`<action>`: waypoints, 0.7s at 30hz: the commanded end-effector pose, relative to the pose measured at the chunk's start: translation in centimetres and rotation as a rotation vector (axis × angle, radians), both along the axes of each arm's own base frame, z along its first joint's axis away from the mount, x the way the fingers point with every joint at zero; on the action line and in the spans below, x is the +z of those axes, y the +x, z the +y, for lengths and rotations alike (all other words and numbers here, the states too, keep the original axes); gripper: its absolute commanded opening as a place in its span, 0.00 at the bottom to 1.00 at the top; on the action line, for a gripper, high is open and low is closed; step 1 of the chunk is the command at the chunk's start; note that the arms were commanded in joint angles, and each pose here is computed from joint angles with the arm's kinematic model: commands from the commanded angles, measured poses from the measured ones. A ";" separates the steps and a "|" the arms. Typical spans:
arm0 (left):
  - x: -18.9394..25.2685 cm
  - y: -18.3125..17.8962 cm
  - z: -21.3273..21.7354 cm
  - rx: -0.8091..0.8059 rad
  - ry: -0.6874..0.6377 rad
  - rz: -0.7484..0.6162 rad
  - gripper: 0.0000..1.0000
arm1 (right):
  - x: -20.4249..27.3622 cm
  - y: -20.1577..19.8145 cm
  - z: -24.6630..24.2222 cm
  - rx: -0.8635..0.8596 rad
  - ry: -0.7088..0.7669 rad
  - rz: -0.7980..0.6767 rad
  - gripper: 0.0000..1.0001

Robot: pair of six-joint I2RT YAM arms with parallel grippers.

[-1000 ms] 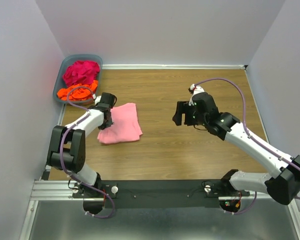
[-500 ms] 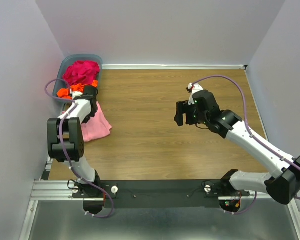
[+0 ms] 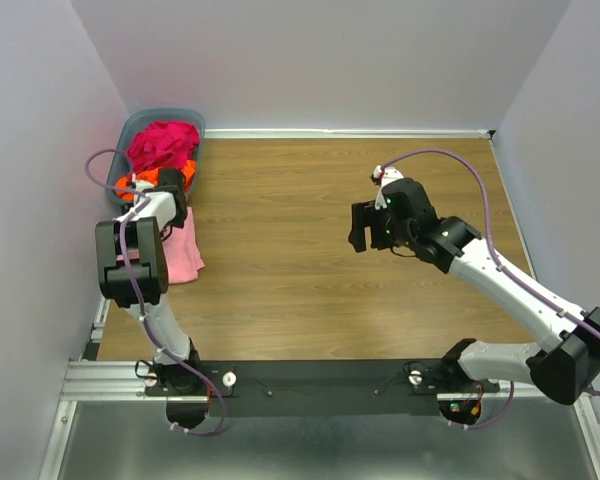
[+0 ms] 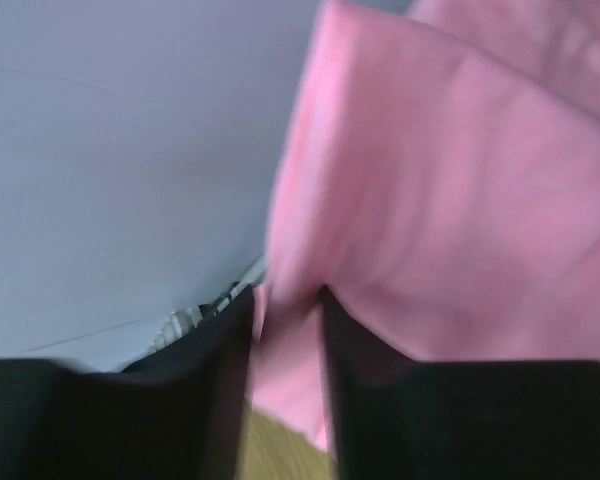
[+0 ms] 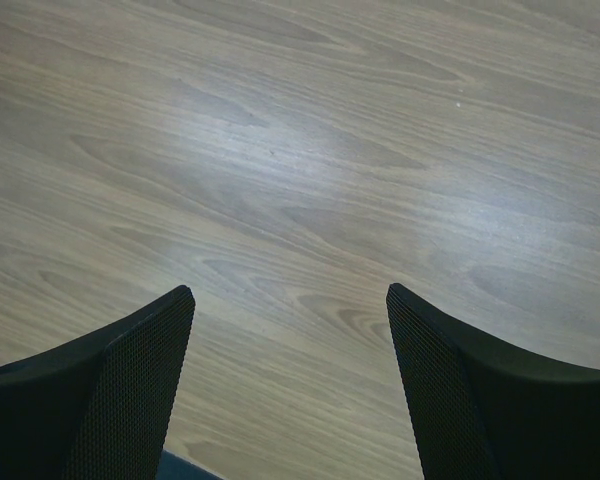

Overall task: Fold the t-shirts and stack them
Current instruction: Neatly place the folded tshirt to the corner

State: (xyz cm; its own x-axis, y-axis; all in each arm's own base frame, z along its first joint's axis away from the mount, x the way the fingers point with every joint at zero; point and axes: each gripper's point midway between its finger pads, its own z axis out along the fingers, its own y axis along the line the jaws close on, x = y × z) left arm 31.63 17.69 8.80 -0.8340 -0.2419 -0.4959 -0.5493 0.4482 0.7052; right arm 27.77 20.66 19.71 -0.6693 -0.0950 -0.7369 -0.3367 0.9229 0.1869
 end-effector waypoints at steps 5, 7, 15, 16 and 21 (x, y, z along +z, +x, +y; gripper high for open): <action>3.5 -0.1 2.0 0.068 0.034 -0.147 0.67 | 1.5 0.8 -0.8 -0.044 -0.020 -0.033 0.86; 4.3 0.2 1.2 0.046 -0.020 -0.200 0.70 | 1.7 1.0 -1.3 -0.060 -0.034 -0.050 0.86; 18.0 0.9 -5.4 -0.273 -0.331 -0.802 0.75 | 6.5 2.2 -8.0 -0.380 -0.129 -0.243 0.97; 19.6 0.6 -6.5 -0.314 -0.366 -0.874 0.78 | 7.6 1.7 -8.9 -0.410 -0.115 -0.269 0.99; 27.9 -5.2 -11.6 -0.551 -0.473 -1.227 0.99 | 11.5 -0.8 -13.6 -0.588 -0.052 -0.388 1.00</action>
State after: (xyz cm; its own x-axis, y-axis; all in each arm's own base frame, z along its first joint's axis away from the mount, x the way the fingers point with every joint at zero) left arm 28.47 10.78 34.57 -0.0646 -0.3056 -0.9500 -0.6026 0.7707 -0.2069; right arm 28.66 12.35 27.10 -0.4540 0.0546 -0.8893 -0.0119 0.9977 0.0674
